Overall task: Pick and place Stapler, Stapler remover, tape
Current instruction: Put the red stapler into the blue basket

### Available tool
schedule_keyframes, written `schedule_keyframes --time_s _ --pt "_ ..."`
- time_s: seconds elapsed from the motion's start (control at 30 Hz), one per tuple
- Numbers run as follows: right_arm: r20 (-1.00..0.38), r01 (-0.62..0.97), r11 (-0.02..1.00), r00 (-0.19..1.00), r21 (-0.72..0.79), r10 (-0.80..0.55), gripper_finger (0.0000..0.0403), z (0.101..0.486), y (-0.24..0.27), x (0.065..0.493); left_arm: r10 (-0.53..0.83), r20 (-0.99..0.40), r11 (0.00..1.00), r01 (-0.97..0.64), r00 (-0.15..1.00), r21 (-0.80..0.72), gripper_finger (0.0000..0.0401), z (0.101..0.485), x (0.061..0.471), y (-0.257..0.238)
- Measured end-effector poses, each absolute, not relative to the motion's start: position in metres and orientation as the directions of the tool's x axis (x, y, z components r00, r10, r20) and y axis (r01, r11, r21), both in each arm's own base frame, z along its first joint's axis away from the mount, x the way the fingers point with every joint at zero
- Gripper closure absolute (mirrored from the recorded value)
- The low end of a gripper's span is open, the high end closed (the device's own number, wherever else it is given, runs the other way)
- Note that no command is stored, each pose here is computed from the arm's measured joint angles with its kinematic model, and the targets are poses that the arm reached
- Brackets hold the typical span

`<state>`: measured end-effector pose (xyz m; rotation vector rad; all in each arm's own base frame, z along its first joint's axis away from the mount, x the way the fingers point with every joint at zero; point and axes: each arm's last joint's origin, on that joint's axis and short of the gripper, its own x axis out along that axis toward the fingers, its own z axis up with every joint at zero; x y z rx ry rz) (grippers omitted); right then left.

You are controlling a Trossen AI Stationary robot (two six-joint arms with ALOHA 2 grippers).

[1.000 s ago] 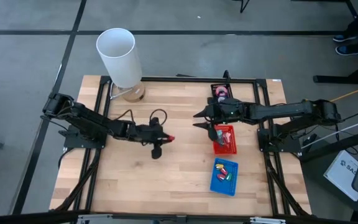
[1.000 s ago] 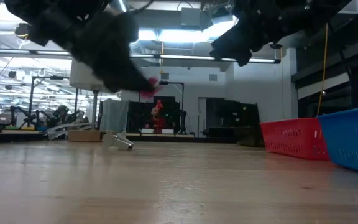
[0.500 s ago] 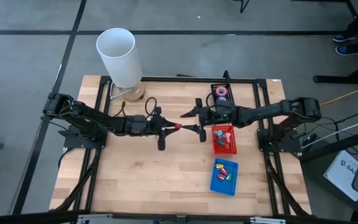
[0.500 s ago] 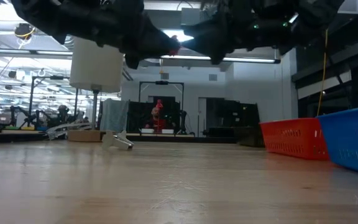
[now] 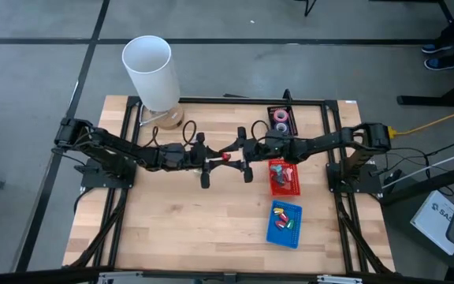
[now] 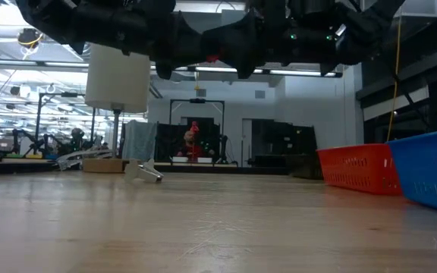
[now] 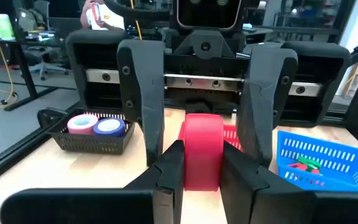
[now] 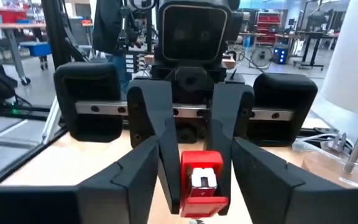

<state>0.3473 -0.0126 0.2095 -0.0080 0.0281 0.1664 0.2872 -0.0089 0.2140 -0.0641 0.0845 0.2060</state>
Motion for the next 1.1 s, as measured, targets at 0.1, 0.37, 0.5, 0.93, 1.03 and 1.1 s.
schedule_keyframes --time_s 0.1,0.37,0.5,0.93,1.03,1.1 --pt "-0.034 -0.176 0.984 0.984 -0.029 0.175 0.0222 0.209 -0.010 0.349 0.201 -0.103 0.977 -0.207 0.974 -0.051 0.0336 0.213 0.287 -0.009" --pt "-0.026 -0.179 0.983 0.984 -0.037 0.178 0.0257 0.212 -0.009 0.349 0.197 -0.099 0.977 -0.203 0.975 -0.058 0.0336 0.213 0.287 -0.011" --pt "-0.021 -0.179 0.983 0.984 -0.036 0.178 0.0256 0.212 -0.009 0.349 0.197 -0.099 0.978 -0.203 0.975 -0.054 0.0336 0.213 0.287 -0.011" --pt "0.124 -0.218 0.974 0.967 -0.059 0.223 0.0291 0.230 -0.007 0.349 0.193 0.009 0.977 -0.193 0.981 0.092 0.0335 0.224 0.288 -0.018" --pt "0.112 -0.221 0.974 0.968 -0.058 0.226 0.0334 0.229 -0.007 0.349 0.197 0.013 0.976 -0.197 0.980 0.094 0.0335 0.224 0.288 -0.018" --pt "0.108 -0.220 0.974 0.968 -0.061 0.226 0.0338 0.229 -0.007 0.349 0.200 0.013 0.975 -0.200 0.980 0.094 0.0334 0.224 0.288 -0.018"
